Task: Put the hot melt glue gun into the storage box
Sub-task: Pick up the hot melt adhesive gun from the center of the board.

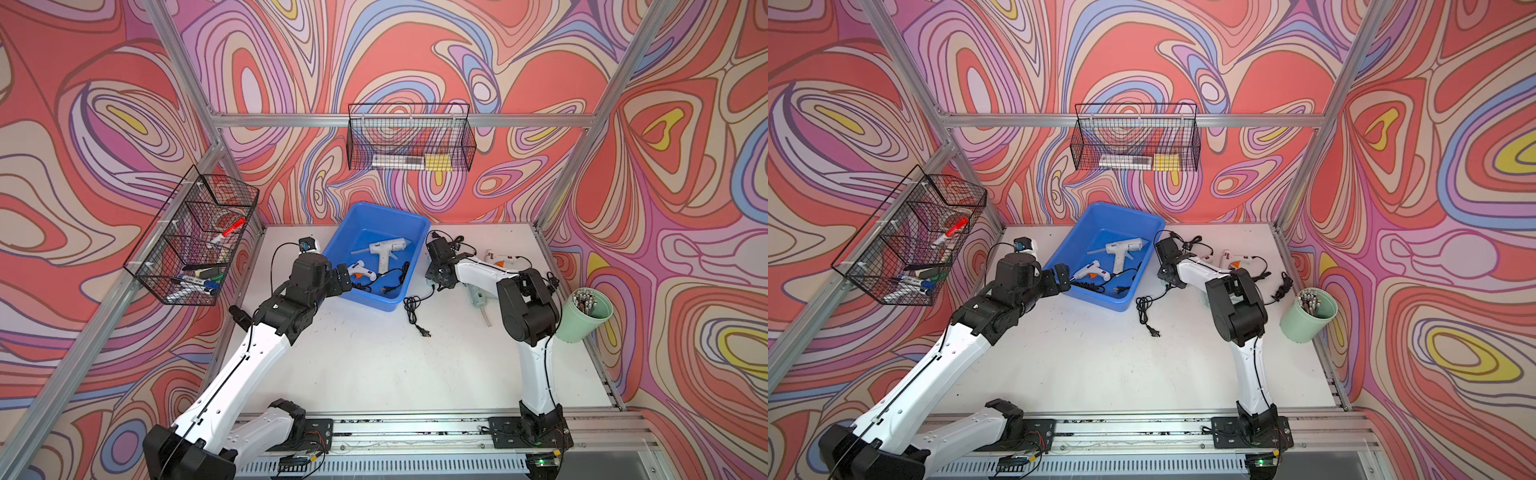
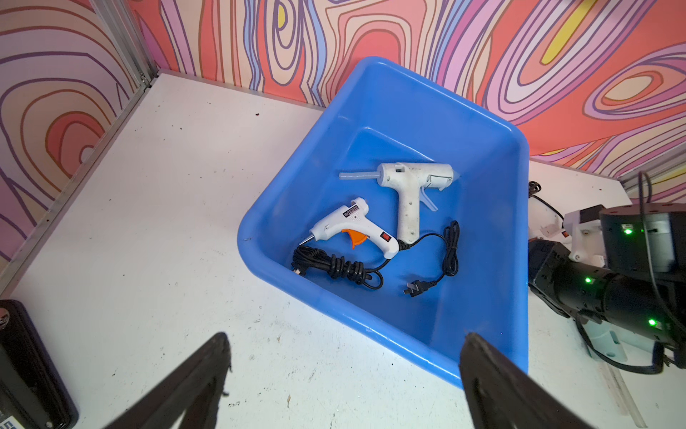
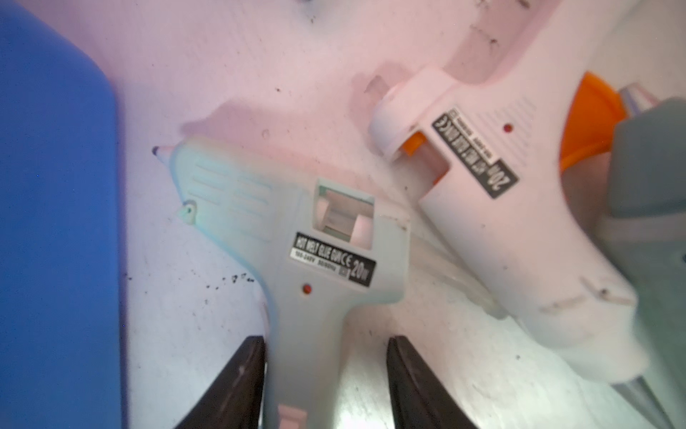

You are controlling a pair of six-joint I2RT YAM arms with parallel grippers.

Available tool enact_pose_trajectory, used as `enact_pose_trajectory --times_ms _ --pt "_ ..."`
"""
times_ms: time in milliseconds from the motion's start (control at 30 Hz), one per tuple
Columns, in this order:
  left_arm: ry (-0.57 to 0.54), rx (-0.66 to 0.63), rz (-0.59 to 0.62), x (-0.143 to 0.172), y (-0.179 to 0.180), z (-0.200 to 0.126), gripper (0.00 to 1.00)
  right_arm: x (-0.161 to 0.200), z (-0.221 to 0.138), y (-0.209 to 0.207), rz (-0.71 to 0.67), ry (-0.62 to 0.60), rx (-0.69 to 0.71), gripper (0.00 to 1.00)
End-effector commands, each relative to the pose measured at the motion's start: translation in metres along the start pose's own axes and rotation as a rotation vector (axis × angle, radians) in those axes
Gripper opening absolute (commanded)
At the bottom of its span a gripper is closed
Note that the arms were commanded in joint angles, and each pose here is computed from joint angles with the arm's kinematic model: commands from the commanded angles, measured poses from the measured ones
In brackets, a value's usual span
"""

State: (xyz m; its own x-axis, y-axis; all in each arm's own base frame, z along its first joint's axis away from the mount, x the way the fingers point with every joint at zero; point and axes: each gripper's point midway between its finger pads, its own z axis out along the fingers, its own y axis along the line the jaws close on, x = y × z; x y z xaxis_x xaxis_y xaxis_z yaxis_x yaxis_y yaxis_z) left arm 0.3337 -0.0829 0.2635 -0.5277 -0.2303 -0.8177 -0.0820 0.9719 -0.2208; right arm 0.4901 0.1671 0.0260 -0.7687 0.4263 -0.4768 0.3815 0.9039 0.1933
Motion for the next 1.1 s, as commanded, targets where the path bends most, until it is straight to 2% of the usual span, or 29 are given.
enact_pose_trajectory --times_ms 0,200,300,533,600,667,700,1067 --pt "-0.008 0.000 -0.007 -0.002 0.000 0.002 0.99 0.031 0.013 -0.039 -0.072 0.107 0.131 0.57" --pt "-0.014 -0.002 -0.005 -0.005 0.000 0.001 0.99 0.041 0.024 -0.041 -0.093 0.155 0.146 0.58" --pt "-0.019 -0.011 -0.005 -0.005 0.002 0.000 0.99 0.046 0.022 -0.045 -0.088 0.159 0.149 0.53" --pt "-0.023 -0.008 -0.007 -0.007 0.001 0.001 0.99 0.049 0.001 -0.050 -0.090 0.159 0.115 0.32" --pt "-0.022 -0.005 -0.009 -0.008 0.000 0.001 0.99 0.047 -0.007 -0.049 -0.098 0.154 0.098 0.20" --pt "-0.022 -0.006 -0.009 -0.007 0.000 0.000 0.99 0.043 -0.018 -0.046 -0.118 0.143 0.074 0.03" --pt "-0.022 -0.007 -0.008 -0.007 0.001 0.000 0.99 0.041 -0.023 -0.044 -0.128 0.139 0.059 0.00" --pt "-0.019 -0.011 -0.012 -0.007 0.001 0.001 0.99 0.004 -0.108 -0.033 -0.180 0.003 -0.068 0.00"
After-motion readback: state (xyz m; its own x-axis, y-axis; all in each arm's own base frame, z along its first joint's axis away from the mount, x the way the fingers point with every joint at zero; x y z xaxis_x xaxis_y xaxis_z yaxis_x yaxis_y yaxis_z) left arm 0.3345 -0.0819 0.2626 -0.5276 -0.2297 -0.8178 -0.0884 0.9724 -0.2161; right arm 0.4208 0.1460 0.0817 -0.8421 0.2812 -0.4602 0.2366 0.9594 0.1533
